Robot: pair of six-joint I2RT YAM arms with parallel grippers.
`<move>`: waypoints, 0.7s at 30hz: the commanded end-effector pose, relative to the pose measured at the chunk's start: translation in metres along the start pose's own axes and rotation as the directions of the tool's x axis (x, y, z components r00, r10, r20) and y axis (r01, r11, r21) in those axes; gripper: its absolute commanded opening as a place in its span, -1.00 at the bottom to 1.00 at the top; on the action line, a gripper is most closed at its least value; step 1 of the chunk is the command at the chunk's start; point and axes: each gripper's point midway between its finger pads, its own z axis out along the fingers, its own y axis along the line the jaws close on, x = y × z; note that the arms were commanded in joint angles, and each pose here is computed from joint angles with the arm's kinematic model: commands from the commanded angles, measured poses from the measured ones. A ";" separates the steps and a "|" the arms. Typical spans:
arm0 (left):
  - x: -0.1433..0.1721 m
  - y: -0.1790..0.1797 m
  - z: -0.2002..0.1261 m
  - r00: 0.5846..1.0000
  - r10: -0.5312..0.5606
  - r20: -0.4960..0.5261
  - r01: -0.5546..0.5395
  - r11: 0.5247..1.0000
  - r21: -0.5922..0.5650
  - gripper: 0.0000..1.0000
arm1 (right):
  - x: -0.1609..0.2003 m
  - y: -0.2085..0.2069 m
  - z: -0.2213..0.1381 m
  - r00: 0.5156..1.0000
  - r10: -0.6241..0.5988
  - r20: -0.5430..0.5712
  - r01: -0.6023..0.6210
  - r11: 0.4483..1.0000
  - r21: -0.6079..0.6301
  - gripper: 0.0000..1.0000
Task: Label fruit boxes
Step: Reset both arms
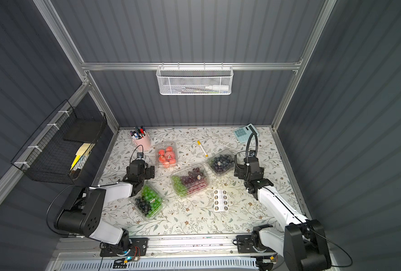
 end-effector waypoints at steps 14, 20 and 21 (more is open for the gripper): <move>-0.013 0.025 0.024 0.978 -0.119 0.171 0.116 0.993 0.025 0.99 | -0.013 -0.007 0.053 0.964 -0.004 0.265 0.026 0.996 -0.080 0.98; -0.013 0.026 0.023 0.979 -0.119 0.164 0.116 0.993 0.024 0.99 | -0.011 -0.007 0.066 0.957 -0.021 0.291 0.044 0.996 -0.073 0.98; -0.013 0.026 0.024 0.979 -0.119 0.166 0.117 0.993 0.023 0.99 | -0.011 -0.009 0.067 0.964 0.010 0.266 0.010 0.997 -0.074 0.98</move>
